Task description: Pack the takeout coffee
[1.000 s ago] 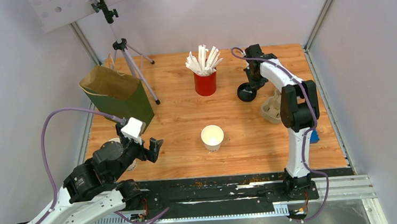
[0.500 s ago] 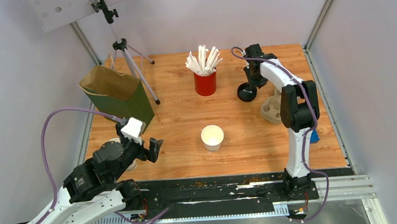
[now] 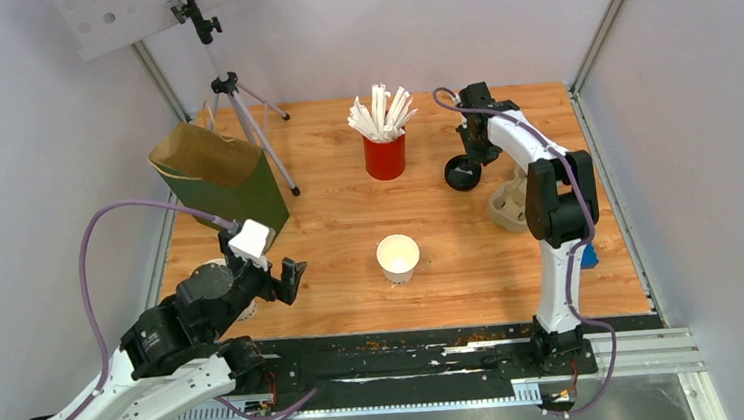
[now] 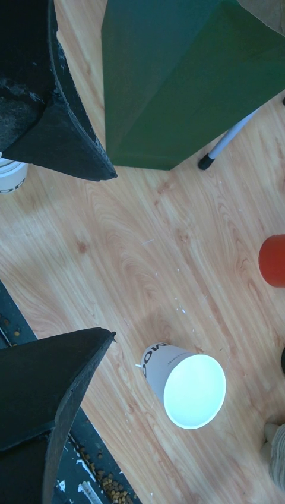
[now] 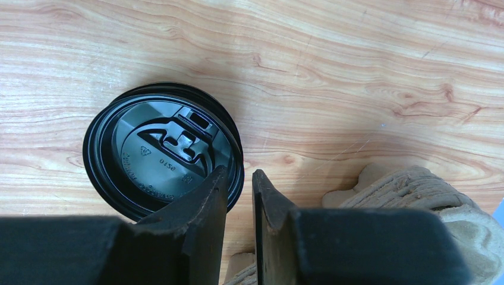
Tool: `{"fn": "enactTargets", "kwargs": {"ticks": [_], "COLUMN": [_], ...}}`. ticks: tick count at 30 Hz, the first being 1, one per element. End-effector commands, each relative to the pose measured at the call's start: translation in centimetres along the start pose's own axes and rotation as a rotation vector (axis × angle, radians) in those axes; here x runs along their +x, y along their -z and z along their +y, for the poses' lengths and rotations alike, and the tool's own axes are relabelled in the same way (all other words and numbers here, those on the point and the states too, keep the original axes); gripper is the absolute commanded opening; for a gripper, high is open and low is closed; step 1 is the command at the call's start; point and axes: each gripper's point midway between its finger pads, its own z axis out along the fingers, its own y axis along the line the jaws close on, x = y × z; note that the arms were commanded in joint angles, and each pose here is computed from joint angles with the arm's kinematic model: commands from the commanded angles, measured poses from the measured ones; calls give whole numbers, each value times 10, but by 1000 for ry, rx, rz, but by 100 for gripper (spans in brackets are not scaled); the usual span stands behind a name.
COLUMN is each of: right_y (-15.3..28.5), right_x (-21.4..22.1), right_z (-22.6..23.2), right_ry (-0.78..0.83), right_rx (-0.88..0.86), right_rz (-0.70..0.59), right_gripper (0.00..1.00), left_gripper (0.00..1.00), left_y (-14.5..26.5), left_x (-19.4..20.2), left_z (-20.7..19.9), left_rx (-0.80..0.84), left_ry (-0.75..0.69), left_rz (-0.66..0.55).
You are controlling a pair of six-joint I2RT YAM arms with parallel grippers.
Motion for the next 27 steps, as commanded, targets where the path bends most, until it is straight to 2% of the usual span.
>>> {"fn": "enactTargets", "kwargs": {"ticks": [1,27], "right_y": [1,-6], "right_x": [-8,0], "right_z": [-3,-1], "right_ry": [-9,-16], "right_rx": [7,6], "right_rz": [-30,-9], "right_gripper": [22,21], "left_gripper": [100,100], "left_y": [-1,0], "left_x": [-3,-3], "left_z": [-1,0], "left_rx": [3,2], "left_ry": [-5,-5], "left_rz": [-11,-13]}}
